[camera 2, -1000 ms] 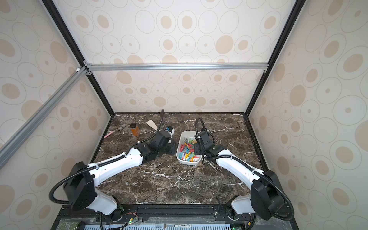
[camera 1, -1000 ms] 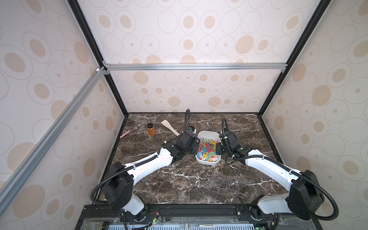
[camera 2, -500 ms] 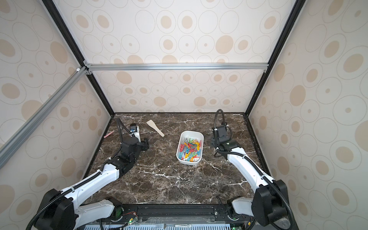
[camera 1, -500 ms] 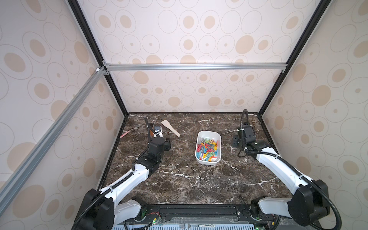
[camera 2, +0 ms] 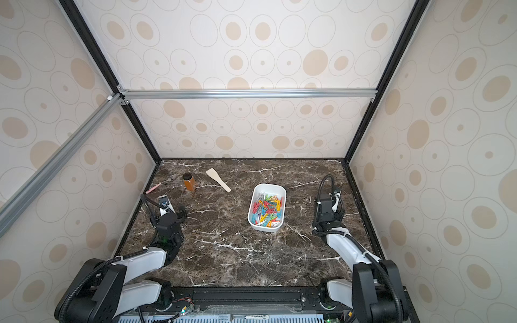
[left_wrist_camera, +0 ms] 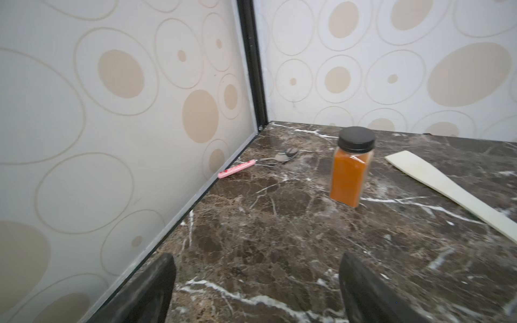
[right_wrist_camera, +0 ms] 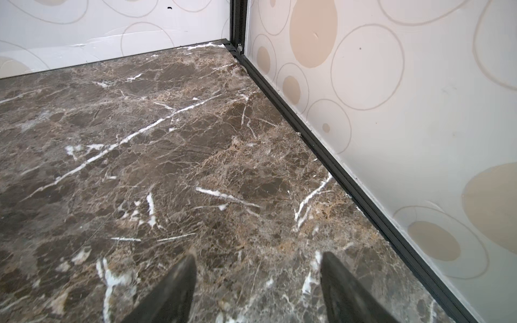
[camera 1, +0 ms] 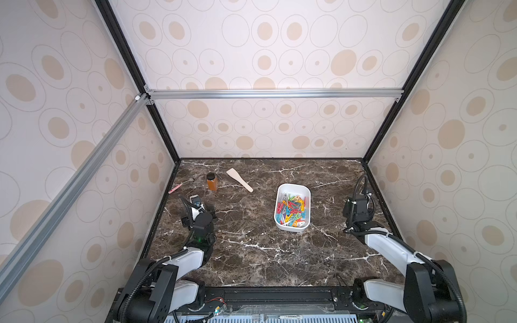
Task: Put the clothespins into the storage box
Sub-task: Reset both arms
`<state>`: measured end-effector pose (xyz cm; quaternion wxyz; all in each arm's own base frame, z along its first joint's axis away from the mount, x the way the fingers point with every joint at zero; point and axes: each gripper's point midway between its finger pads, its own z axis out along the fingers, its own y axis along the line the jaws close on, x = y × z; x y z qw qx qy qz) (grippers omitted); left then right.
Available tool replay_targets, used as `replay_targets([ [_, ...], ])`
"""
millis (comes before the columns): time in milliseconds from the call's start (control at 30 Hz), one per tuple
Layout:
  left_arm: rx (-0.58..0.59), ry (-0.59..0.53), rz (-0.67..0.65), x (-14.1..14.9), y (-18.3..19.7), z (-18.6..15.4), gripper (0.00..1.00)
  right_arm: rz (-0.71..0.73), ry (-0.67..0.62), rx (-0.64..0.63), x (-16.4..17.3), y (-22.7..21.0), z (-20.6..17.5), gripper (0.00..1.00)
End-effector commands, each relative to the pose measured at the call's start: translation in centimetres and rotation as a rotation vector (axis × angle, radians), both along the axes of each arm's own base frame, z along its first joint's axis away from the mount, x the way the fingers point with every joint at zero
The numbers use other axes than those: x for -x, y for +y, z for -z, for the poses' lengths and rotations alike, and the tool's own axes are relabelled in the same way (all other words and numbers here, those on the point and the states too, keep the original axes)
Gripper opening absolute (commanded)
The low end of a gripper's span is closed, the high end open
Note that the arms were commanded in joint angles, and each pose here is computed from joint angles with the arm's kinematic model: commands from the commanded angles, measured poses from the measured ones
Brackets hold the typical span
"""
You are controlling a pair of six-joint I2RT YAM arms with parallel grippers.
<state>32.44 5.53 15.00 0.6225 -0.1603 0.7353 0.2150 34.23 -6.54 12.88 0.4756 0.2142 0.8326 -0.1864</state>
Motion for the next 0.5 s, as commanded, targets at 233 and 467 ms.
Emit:
replay_targets([
  [233,0.036,-0.123,0.142,-2.3,-0.5,-0.6,0.94,-0.105,-0.126,0.030,-2.1,1.0,0.9,0.72],
  [467,0.029,-0.112,0.253,-3.6,-1.6,0.4,0.95,-0.131,-0.235,0.037,-1.8,1.0,1.5,0.72],
])
